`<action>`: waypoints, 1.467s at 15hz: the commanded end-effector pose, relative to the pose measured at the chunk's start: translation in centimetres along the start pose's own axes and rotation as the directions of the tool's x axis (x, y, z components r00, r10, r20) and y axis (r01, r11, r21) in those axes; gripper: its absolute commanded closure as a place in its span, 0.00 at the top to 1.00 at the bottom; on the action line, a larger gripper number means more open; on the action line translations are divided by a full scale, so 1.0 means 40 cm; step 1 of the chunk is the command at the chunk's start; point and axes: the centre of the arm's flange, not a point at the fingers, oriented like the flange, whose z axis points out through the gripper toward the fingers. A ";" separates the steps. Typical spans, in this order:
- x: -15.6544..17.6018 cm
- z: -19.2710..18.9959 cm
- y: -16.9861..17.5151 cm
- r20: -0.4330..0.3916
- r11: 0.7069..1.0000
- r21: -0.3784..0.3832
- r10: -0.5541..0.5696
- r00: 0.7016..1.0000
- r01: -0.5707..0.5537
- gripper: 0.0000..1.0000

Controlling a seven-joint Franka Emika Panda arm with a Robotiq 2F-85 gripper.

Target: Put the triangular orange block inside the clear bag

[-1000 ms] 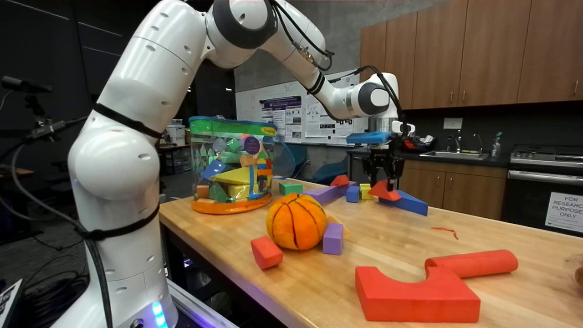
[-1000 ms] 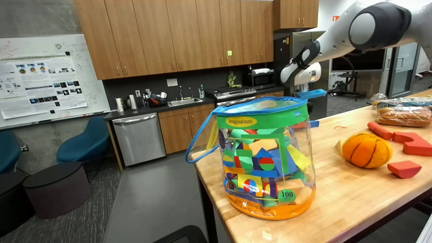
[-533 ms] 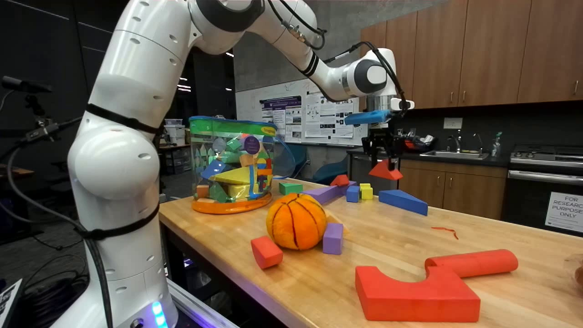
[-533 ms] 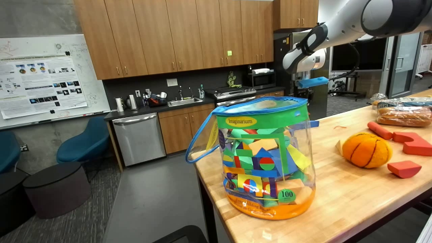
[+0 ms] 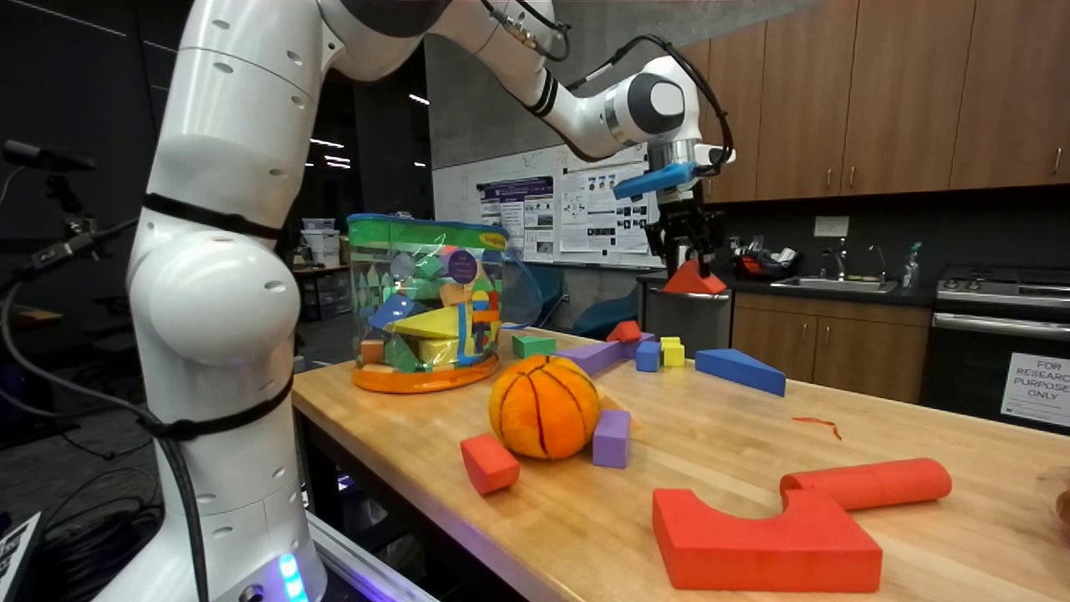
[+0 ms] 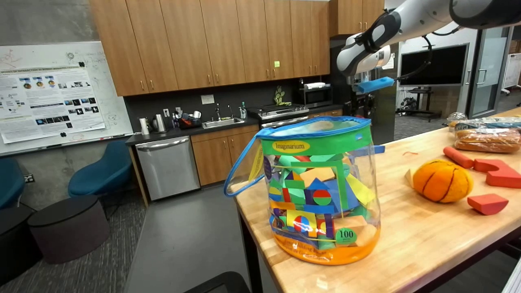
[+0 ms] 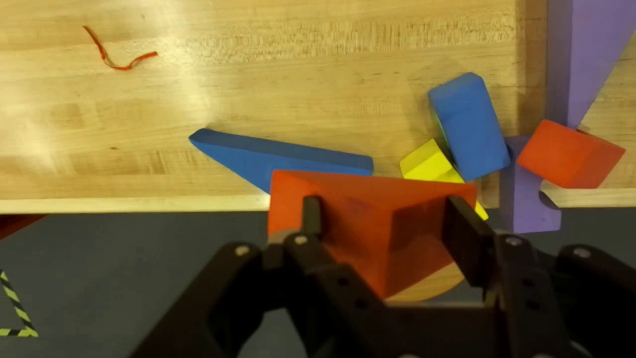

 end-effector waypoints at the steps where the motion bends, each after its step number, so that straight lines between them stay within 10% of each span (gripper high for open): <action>1: -0.067 -0.102 -0.040 -0.033 0.998 -0.044 -0.047 0.998 0.045 0.37; 22: -0.242 -0.431 -0.314 -0.179 0.953 -0.205 -0.261 0.949 0.224 0.37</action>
